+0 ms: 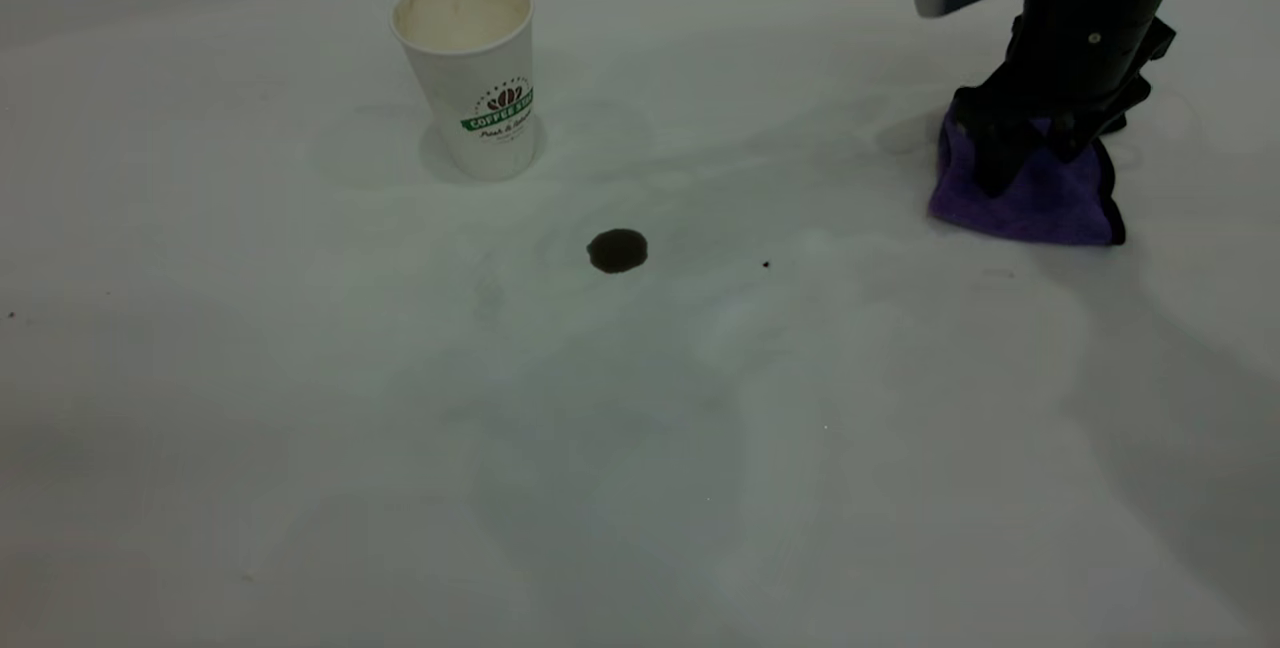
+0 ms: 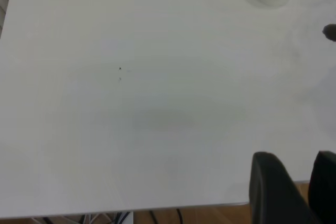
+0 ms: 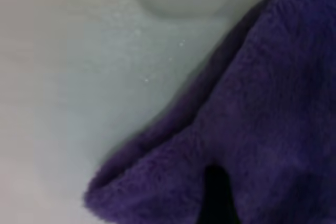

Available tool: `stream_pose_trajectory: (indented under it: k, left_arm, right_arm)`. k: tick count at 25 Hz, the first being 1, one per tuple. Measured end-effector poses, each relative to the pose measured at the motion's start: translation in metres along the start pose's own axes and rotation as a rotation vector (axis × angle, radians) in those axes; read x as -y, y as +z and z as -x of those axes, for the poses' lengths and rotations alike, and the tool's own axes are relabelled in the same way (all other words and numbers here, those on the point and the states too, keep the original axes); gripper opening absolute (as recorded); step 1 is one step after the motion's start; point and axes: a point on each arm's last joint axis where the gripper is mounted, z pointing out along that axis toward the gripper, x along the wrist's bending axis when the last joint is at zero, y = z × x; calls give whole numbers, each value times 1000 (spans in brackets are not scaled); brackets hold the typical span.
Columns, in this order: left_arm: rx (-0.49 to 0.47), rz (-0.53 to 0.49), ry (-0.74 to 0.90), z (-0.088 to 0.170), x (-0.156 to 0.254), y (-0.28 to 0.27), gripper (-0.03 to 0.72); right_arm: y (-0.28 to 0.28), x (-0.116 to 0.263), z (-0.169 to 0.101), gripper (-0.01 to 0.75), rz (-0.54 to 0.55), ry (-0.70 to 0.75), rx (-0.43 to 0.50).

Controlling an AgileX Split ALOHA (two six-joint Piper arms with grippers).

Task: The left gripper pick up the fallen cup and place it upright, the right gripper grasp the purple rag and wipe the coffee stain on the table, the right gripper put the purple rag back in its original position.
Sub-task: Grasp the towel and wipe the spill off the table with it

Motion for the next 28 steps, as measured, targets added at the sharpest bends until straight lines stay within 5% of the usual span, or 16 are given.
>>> stream_pose_trajectory:
  k: [9, 13, 28]
  left_arm:
    - [0, 0, -1, 0, 0, 0, 240]
    - [0, 0, -1, 0, 0, 0, 240]
    - [0, 0, -1, 0, 0, 0, 240]
  right_arm:
    - [9, 1, -5, 69, -3, 69, -51]
    - [8, -5, -26, 51, 11, 17, -104]
    - [-12, -15, -228, 49, 49, -190, -334]
